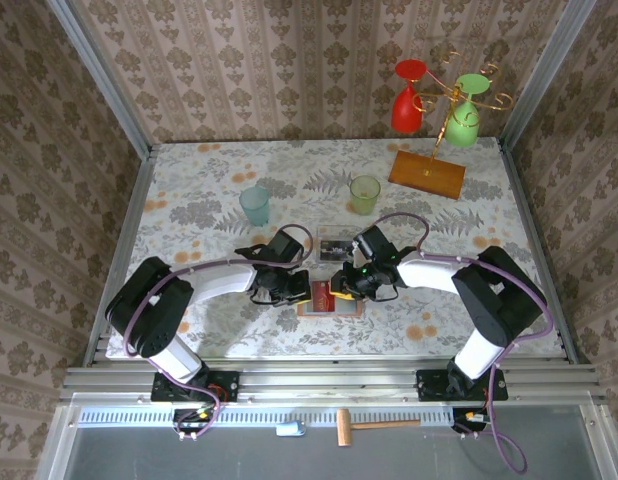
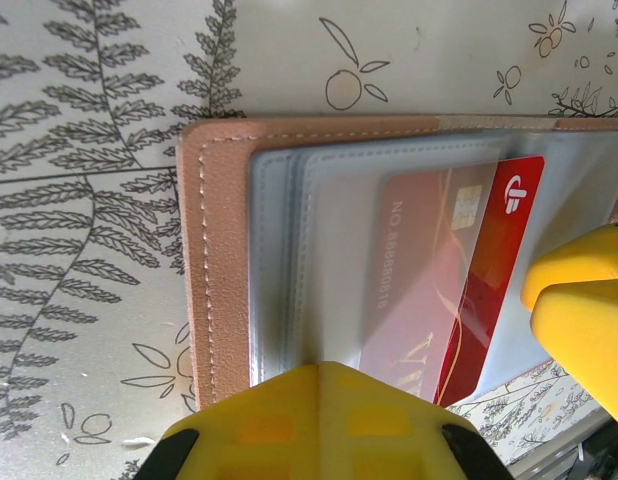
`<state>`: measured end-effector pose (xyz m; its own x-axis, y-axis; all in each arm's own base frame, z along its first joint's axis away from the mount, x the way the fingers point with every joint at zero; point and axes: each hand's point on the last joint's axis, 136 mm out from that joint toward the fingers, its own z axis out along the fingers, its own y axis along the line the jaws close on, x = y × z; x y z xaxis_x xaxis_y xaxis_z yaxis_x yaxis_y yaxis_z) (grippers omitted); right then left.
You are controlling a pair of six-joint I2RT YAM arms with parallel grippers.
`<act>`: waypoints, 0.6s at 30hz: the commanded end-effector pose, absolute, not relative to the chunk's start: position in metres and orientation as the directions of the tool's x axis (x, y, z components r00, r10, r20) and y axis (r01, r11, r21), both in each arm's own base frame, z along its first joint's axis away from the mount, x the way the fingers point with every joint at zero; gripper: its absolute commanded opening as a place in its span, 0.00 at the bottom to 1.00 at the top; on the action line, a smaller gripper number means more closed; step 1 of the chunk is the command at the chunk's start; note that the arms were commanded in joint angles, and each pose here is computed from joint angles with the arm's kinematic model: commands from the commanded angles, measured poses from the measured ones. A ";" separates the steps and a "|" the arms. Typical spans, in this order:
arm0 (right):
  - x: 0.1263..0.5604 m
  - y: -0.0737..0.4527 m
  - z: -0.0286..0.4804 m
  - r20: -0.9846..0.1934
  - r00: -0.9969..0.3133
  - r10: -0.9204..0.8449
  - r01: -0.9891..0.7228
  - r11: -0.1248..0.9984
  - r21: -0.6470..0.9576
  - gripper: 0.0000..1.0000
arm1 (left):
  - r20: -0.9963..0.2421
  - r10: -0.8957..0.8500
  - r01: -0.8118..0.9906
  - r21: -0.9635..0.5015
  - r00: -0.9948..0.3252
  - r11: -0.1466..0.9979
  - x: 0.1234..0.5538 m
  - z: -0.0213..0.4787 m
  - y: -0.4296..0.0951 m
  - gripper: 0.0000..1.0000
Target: Take the credit cards out of the card holder
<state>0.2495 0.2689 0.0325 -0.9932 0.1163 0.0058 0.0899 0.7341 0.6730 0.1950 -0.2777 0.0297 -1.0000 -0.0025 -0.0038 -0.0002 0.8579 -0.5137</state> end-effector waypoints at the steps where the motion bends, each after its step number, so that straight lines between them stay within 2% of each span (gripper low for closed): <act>1: 0.244 0.270 0.024 0.052 -0.992 0.113 0.118 0.718 0.686 0.22 | 0.014 0.011 0.003 -0.471 -1.000 0.882 0.189 0.021 -0.270 0.02; 18: 0.243 0.273 0.015 0.078 -0.990 0.116 0.137 0.689 0.711 0.21 | 0.030 0.008 -0.007 -0.460 -1.000 0.888 0.187 0.016 -0.269 0.02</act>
